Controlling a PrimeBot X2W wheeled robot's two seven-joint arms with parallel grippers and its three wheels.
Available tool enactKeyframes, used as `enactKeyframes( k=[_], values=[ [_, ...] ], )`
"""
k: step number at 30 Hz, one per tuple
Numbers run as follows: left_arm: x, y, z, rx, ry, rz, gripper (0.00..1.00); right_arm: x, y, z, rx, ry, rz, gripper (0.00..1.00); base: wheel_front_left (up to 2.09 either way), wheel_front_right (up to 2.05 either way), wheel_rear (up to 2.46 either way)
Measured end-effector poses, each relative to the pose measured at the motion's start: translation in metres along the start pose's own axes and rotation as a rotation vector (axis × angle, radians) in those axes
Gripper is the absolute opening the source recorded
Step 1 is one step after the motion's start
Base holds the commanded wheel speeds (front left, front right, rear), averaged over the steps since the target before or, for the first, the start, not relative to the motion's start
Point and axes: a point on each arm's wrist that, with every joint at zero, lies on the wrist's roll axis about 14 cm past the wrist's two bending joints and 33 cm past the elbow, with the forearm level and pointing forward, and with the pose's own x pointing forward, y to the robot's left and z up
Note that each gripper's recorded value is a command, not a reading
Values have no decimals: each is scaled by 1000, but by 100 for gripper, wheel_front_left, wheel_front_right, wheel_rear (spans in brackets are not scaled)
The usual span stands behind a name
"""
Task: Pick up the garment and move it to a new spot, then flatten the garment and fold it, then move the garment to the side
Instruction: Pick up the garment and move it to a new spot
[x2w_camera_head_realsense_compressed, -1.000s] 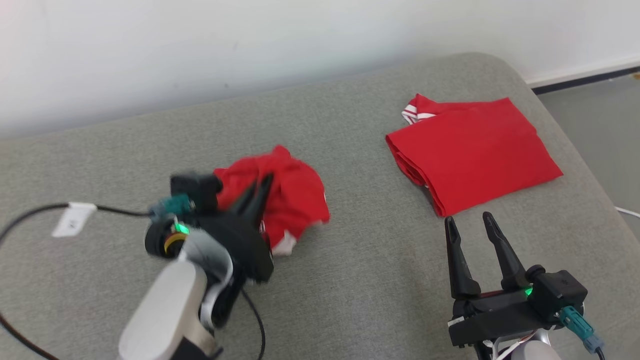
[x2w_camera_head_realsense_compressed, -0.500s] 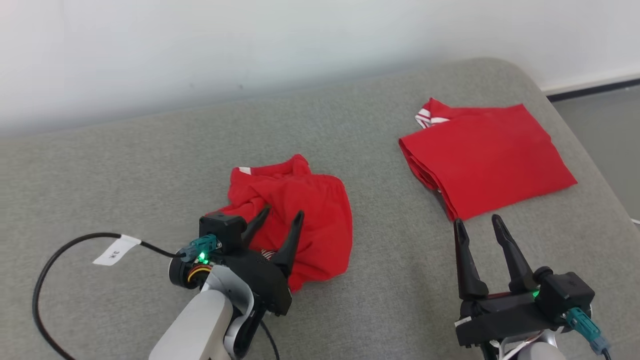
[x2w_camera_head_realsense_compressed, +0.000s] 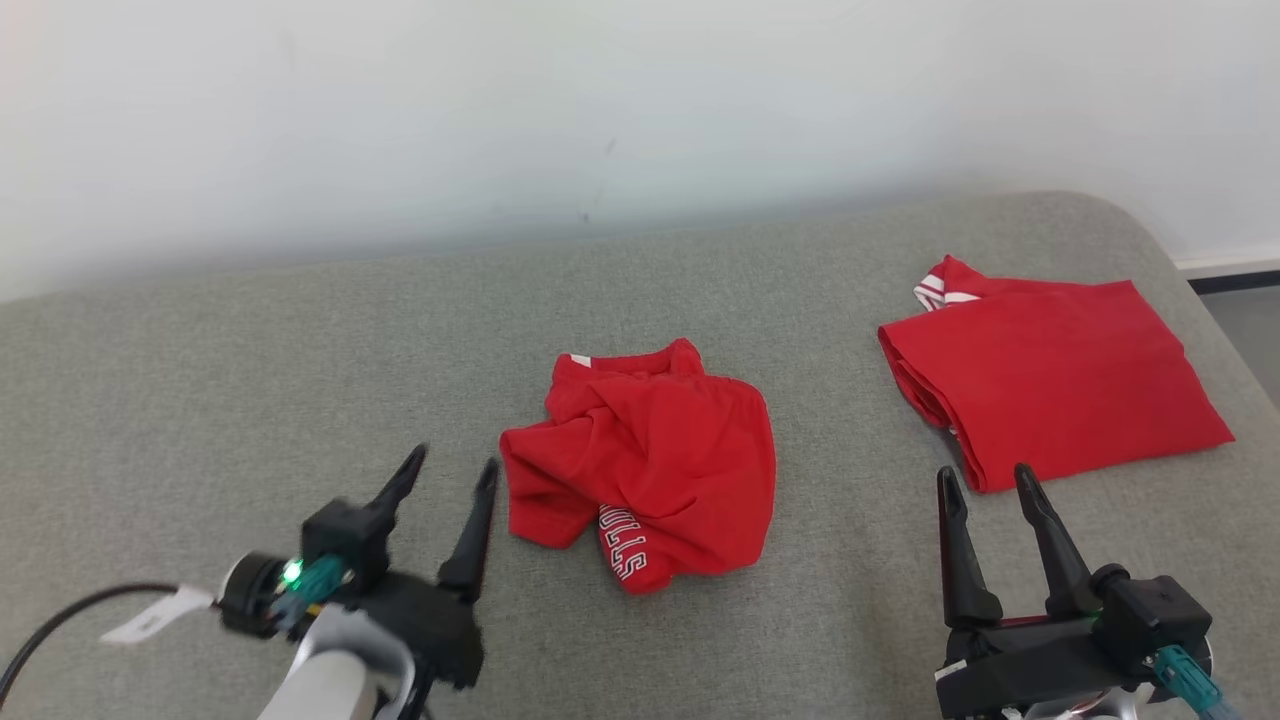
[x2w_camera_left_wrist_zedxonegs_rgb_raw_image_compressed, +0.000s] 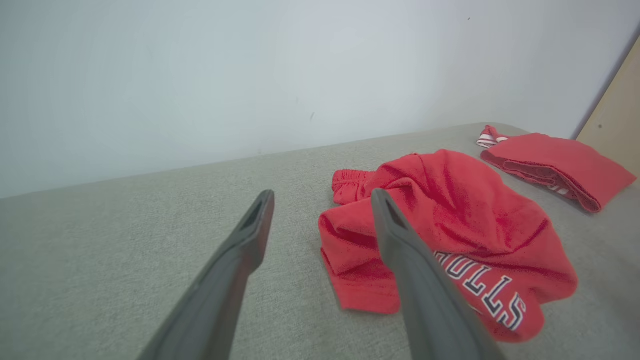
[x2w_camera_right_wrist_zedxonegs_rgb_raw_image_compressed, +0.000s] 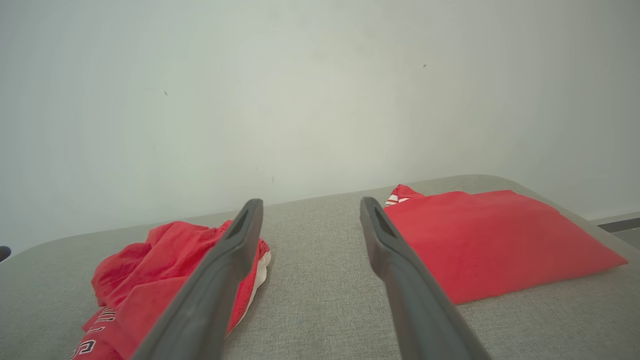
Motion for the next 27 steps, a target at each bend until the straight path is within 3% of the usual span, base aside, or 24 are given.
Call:
enactKeyframes(
  k=[11,19,27],
  values=[
    [-64,61,-8,-1,-23,251,100,0,5,-1,-6,1,16,100,0,0,0],
    [-103,75,6,2,-98,372,100,0,7,-6,-5,15,24,100,0,0,0],
    [-126,78,25,18,-177,411,100,-1,10,-12,4,32,31,100,0,0,0]
  ],
)
